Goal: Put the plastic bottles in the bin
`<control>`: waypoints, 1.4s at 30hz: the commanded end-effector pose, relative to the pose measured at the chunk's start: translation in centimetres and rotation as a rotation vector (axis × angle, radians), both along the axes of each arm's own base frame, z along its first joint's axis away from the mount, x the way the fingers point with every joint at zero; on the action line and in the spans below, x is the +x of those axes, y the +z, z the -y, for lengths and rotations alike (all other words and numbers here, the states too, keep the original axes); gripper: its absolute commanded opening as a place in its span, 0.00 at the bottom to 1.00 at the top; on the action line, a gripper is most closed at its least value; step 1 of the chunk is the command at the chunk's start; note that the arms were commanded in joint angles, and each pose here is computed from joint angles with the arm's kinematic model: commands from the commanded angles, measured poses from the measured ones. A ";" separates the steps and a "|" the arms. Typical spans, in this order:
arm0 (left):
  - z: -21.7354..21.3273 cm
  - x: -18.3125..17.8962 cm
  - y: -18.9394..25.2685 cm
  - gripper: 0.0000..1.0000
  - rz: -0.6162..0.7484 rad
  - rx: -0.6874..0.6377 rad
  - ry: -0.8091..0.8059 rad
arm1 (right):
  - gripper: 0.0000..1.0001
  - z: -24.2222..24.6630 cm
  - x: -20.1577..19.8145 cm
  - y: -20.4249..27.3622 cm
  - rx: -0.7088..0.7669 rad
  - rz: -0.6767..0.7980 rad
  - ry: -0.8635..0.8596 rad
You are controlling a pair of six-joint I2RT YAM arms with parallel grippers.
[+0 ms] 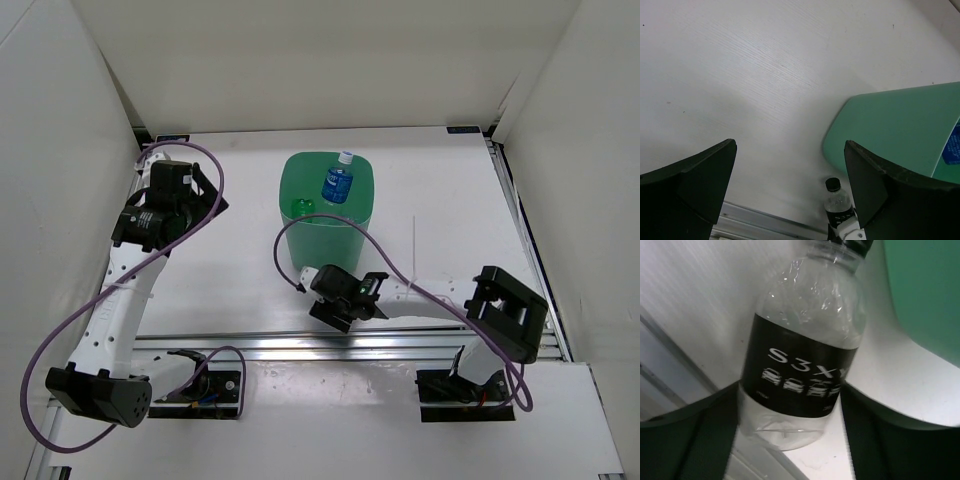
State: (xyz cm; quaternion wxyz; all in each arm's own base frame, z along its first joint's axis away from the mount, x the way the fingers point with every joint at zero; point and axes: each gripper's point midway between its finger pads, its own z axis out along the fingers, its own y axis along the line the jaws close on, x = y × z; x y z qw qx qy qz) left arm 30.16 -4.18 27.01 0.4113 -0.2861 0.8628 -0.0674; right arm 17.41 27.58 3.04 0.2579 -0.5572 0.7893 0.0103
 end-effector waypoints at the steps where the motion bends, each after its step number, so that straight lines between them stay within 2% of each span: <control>1: -0.3 -0.9 0.4 0.99 0.009 0.002 0.000 | 0.74 -2.0 -0.7 1.0 0.081 -0.078 0.000; 2: -0.5 -0.9 0.4 0.99 0.011 0.010 0.009 | 0.63 -1.6 -1.4 1.1 0.064 -0.115 -0.008; 4: -0.8 -1.0 0.3 0.99 0.003 0.019 0.016 | 0.52 -2.5 -1.0 3.1 0.090 -0.130 -0.037; 5: -1.0 -1.0 0.3 0.99 0.005 0.027 0.025 | 0.40 -1.7 -1.5 3.7 0.051 -0.156 -0.057; 7: -1.2 -1.3 0.1 0.99 -0.001 0.029 0.041 | 0.29 -2.4 -2.4 5.8 0.087 -0.219 -0.090; 8: -1.3 -1.5 -0.1 0.99 -0.010 0.031 0.041 | 0.24 -3.1 -2.8 8.5 0.111 -0.234 -0.092; 11: -1.8 -1.7 -0.2 0.99 -0.006 0.028 0.078 | 0.23 -4.4 -4.4 14.9 0.221 -0.253 -0.084; 12: -2.1 -1.7 -0.5 0.99 -0.013 0.038 0.087 | 0.23 -5.6 -3.3 19.9 0.340 -0.183 -0.087; 15: -2.4 -2.1 -1.2 0.99 -0.028 0.042 0.097 | 0.23 -5.7 -0.9 26.7 0.478 -0.059 -0.166; 16: -2.4 -2.1 -1.2 0.99 -0.028 0.042 0.097 | 0.25 -5.5 0.5 31.2 0.575 0.014 -0.196; 17: -2.4 -2.1 -1.2 0.99 -0.028 0.042 0.097 | 0.25 -5.0 2.3 32.4 0.590 0.044 -0.223; 19: -2.6 -1.8 -1.7 0.99 -0.036 0.044 0.106 | 0.33 -4.5 5.2 34.5 0.606 0.092 -0.252; 20: -2.6 -1.8 -1.6 0.99 -0.034 0.037 0.112 | 0.36 -4.5 6.0 33.8 0.578 0.101 -0.254; 21: -2.6 -1.6 -1.9 0.99 -0.044 0.039 0.112 | 0.52 -4.9 7.0 33.6 0.610 0.095 -0.271; 24: -2.5 -1.3 -2.0 0.99 -0.043 0.039 0.112 | 0.78 -4.0 9.3 29.3 0.544 -0.022 -0.414; 25: -2.5 -1.1 -1.8 0.99 -0.042 0.039 0.112 | 0.98 -4.1 9.6 28.4 0.529 -0.044 -0.420; 28: -2.5 -1.0 -1.5 0.99 -0.033 0.036 0.112 | 1.00 -4.1 9.1 28.0 0.526 -0.068 -0.409; 32: -3.5 -1.2 -0.9 0.99 -0.016 0.065 0.165 | 1.00 -0.9 10.0 33.5 0.609 0.085 -0.497; 34: -4.3 -1.8 -0.6 0.99 -0.011 0.071 0.220 | 1.00 1.5 10.5 34.0 0.619 0.097 -0.603; 39: -7.4 -4.1 0.3 0.99 -0.006 0.166 0.367 | 1.00 8.3 10.7 30.2 0.534 -0.060 -0.910; 42: -9.7 -5.6 0.2 0.99 -0.003 0.251 0.469 | 1.00 9.9 9.8 30.4 0.591 -0.130 -0.962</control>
